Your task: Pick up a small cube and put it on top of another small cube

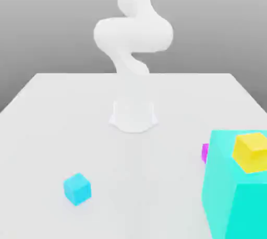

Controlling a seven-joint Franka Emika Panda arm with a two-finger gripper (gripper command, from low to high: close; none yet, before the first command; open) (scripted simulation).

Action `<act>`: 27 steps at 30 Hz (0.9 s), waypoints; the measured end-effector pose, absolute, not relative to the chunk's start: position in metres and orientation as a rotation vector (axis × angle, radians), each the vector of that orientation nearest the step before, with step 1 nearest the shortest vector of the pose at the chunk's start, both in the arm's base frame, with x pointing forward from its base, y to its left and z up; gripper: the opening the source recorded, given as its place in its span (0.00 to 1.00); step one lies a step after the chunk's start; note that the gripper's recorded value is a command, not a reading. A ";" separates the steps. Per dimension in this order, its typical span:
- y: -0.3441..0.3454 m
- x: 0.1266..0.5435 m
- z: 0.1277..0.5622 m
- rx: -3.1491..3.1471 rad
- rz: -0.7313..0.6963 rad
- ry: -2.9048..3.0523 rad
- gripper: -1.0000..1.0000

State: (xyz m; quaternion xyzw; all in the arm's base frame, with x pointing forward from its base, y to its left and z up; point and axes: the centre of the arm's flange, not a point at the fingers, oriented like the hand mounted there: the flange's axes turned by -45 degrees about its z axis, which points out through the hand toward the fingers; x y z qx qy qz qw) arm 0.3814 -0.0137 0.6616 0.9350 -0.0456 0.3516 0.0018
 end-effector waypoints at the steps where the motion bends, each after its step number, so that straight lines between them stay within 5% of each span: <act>1: -0.021 0.395 0.639 2.947 1.048 -0.198 0.50; 11: -0.097 0.445 0.414 2.989 0.543 -0.707 0.50; 21: -0.147 0.376 0.209 2.897 0.043 -1.208 0.50; 27: -0.146 0.369 0.142 2.888 0.001 -1.239 0.50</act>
